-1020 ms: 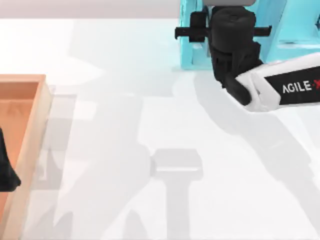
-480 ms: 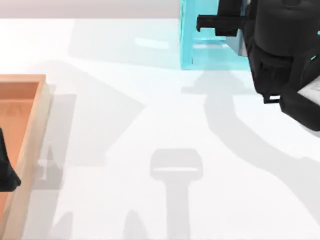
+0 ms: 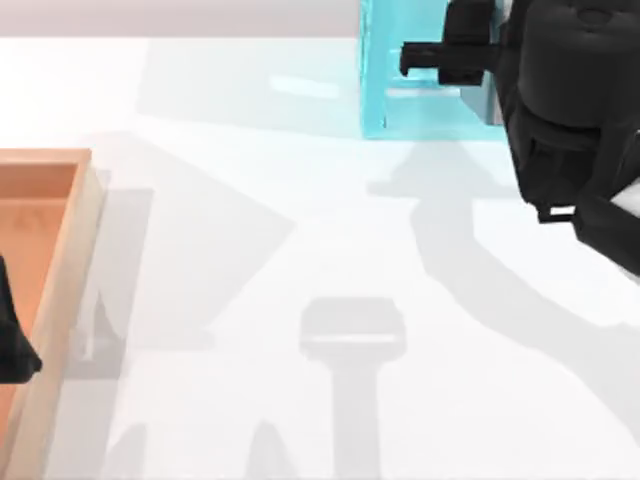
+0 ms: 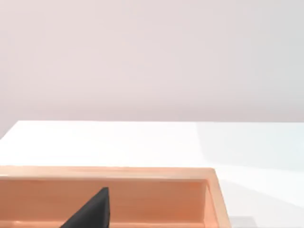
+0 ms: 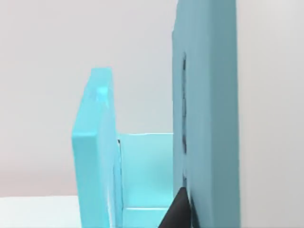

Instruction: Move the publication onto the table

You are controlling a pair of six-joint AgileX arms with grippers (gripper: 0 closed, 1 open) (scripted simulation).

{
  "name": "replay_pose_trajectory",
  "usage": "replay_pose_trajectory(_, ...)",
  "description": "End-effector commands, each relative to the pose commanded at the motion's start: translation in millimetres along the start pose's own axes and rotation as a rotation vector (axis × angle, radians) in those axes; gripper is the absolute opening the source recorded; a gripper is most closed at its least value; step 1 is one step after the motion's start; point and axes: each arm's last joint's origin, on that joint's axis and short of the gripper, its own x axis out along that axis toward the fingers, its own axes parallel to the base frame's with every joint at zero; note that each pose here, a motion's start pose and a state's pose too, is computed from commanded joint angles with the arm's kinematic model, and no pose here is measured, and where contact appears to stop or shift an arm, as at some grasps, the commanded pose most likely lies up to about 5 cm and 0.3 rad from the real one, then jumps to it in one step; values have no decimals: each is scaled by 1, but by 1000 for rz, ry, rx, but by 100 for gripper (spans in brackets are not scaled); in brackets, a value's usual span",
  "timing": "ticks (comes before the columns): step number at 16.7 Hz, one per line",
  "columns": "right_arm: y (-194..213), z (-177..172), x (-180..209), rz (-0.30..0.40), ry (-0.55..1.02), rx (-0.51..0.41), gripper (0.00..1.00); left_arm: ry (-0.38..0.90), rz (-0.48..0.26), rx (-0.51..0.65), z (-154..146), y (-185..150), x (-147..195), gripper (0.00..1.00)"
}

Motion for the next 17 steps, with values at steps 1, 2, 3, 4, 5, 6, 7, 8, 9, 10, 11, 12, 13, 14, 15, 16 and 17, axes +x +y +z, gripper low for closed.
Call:
replay_pose_trajectory(1,4,-3,-1,1,7,-20,0,0,0,0,0,0,0,100)
replay_pose_trajectory(2,11,-8,-4,4,22,-61,0,0,0,0,0,0,0,100)
replay_pose_trajectory(3,21,-17,-8,10,41,-121,0,0,0,0,0,0,0,100)
replay_pose_trajectory(4,33,-27,-14,20,63,-200,0,0,0,0,0,0,0,100)
replay_pose_trajectory(5,46,-39,-23,35,85,-297,0,0,0,0,0,0,0,100)
replay_pose_trajectory(6,60,-52,-33,54,105,-412,0,0,0,0,0,0,0,100)
replay_pose_trajectory(7,73,-66,-46,76,120,-538,0,0,0,0,0,0,0,100)
replay_pose_trajectory(8,86,-80,-61,101,129,-673,0,0,0,0,0,0,0,100)
replay_pose_trajectory(9,98,-94,-78,128,131,-810,0,0,0,0,0,0,0,100)
replay_pose_trajectory(10,108,-107,-95,154,125,-946,0,0,0,0,0,0,0,100)
replay_pose_trajectory(11,116,-120,-113,179,112,-1075,0,0,0,0,0,0,0,100)
replay_pose_trajectory(12,122,-131,-130,201,93,-1195,0,0,0,0,0,0,0,100)
replay_pose_trajectory(13,126,-140,-146,219,71,-1301,0,0,0,0,0,0,0,100)
replay_pose_trajectory(14,129,-148,-161,234,49,-1390,0,0,0,0,0,0,0,100)
replay_pose_trajectory(15,131,-154,-172,244,28,-1461,0,0,0,0,0,0,0,100)
replay_pose_trajectory(16,132,-159,-181,250,11,-1512,0,0,0,0,0,0,0,100)
replay_pose_trajectory(17,132,-161,-186,253,1,-1543,0,0,0,0,0,0,0,100)
